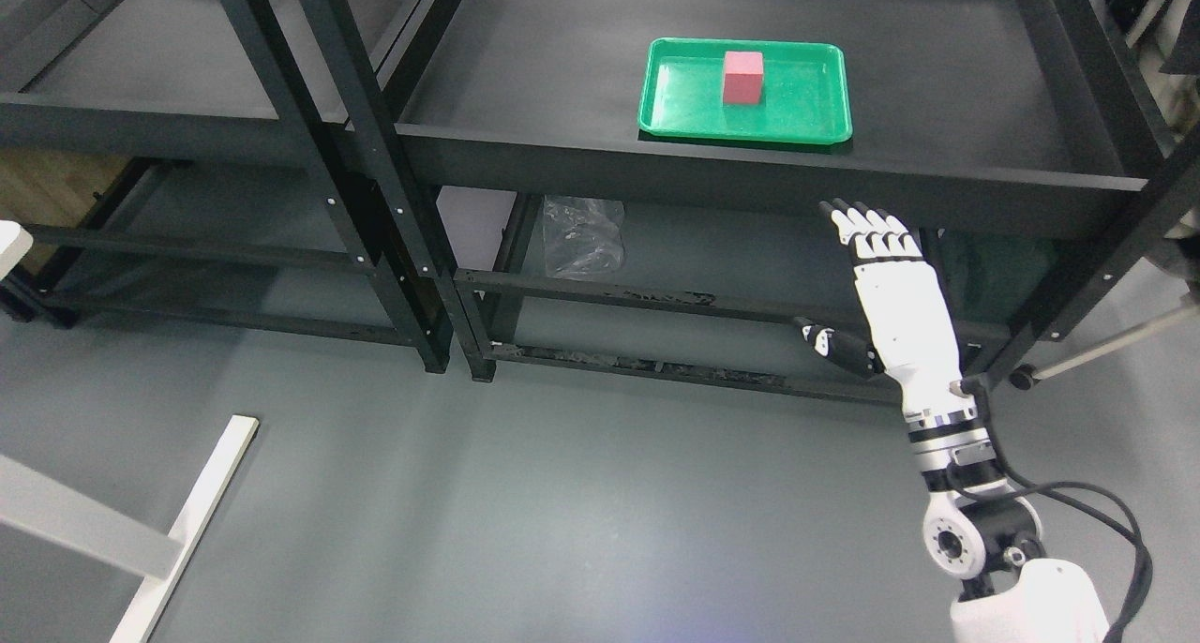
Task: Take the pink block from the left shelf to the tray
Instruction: 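Reach the right hand over the green tray toward the pink cube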
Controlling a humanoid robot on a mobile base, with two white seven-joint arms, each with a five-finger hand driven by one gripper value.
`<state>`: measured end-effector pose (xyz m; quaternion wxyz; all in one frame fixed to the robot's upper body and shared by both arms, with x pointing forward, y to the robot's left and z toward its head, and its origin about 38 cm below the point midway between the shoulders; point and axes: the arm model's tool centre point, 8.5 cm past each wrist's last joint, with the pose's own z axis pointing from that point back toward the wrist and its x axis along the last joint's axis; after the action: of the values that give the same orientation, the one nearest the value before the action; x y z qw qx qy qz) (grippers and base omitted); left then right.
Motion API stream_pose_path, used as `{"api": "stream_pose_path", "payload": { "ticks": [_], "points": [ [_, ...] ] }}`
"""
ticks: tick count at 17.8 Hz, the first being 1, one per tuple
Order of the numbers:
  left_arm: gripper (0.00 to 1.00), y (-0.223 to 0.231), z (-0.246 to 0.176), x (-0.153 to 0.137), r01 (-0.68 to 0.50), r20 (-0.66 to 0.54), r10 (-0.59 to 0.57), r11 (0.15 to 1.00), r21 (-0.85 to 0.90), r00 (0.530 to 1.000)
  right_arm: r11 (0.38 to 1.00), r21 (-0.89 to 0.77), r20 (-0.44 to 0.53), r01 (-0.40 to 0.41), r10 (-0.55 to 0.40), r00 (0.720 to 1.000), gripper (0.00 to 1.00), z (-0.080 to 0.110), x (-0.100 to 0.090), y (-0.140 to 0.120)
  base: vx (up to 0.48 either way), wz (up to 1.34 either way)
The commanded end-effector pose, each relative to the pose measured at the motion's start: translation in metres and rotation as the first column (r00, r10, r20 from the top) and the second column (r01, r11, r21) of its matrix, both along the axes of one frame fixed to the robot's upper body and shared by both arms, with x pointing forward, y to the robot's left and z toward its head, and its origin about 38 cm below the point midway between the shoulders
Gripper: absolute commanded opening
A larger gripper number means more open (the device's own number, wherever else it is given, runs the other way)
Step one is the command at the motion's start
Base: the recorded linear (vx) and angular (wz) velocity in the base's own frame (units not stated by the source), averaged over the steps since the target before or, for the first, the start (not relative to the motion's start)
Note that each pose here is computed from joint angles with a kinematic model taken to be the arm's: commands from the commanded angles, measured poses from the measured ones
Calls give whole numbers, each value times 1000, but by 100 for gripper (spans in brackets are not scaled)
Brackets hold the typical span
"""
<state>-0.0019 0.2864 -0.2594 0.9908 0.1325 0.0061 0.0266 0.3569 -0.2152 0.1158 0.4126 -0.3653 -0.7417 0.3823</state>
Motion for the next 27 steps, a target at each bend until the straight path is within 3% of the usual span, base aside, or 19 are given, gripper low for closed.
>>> {"api": "stream_pose_path", "payload": {
  "ticks": [1, 11, 27],
  "points": [
    [100, 11, 1, 25, 4, 47, -4, 1000, 17, 999, 998, 69, 35, -3, 1, 999, 99, 5, -1, -3, 274, 0],
    [100, 11, 1, 25, 4, 47, -4, 1000, 17, 999, 996, 84, 25, -21, 19, 1000, 99, 9, 6, 5, 237, -18],
    [100, 11, 1, 25, 4, 47, -4, 1000, 17, 999, 987, 101, -136, -128, 142, 981, 99, -13, 8, 42, 216, -7]
  ]
}}
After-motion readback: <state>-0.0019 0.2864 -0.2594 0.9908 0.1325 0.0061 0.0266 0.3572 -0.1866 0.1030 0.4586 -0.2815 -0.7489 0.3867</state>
